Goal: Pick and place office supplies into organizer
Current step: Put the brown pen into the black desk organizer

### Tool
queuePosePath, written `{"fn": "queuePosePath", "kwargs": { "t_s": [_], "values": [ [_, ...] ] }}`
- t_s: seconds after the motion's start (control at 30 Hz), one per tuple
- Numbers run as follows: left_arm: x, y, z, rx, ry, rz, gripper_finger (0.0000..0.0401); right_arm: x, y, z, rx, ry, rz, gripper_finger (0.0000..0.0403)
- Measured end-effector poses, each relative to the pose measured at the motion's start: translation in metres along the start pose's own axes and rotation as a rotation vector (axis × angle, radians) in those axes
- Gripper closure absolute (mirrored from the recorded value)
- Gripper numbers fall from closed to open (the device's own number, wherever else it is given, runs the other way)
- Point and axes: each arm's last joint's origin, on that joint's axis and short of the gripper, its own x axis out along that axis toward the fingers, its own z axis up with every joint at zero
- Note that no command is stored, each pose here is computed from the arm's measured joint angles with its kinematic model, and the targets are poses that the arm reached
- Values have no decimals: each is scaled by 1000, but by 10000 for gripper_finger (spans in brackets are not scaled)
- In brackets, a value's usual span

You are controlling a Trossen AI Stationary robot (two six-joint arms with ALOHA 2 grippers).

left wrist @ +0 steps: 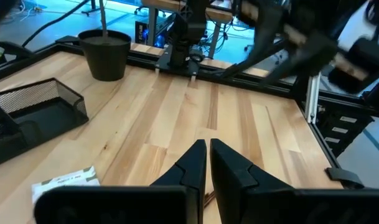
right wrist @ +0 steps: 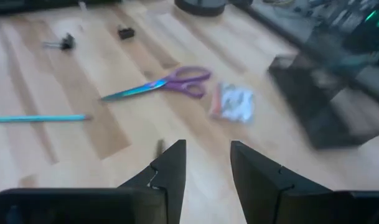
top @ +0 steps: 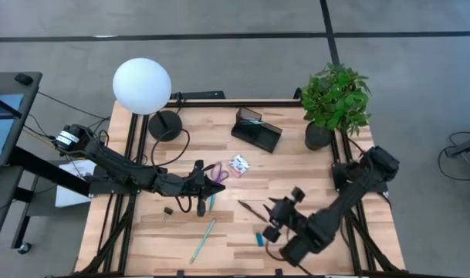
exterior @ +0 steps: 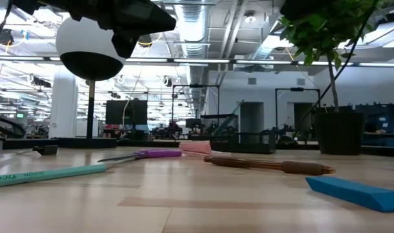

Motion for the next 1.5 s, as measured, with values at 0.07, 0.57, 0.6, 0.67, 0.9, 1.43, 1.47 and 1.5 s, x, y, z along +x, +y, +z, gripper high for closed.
{"fn": "queuePosePath", "kwargs": {
  "t_s": [0.07, 0.57, 0.6, 0.67, 0.9, 1.43, 1.47, 1.5],
  "values": [
    [0, 0, 0, -12, -1, 0, 385, 3, 0, -18, 55, -5, 16, 285],
    [0, -1, 1, -74, -8, -5, 385, 49, -7, -87, 15, -42, 121, 285],
    [0, -1, 1, -67, -8, -4, 385, 48, -4, -88, 15, -56, 151, 285],
    [0, -1, 1, -66, -8, -4, 385, 43, 3, -92, 29, -90, 223, 285],
    [0, 0, 0, -50, -5, -3, 385, 41, 1, -113, 43, -241, 310, 285],
    [0, 0, 0, -44, 5, 0, 385, 72, -8, -142, 191, -247, 346, 285],
    [0, 0, -1, -43, 5, 0, 385, 77, -5, -145, 180, -239, 343, 285],
    [0, 0, -1, -43, 5, 0, 385, 80, -4, -148, 159, -235, 329, 285]
  ]
}}
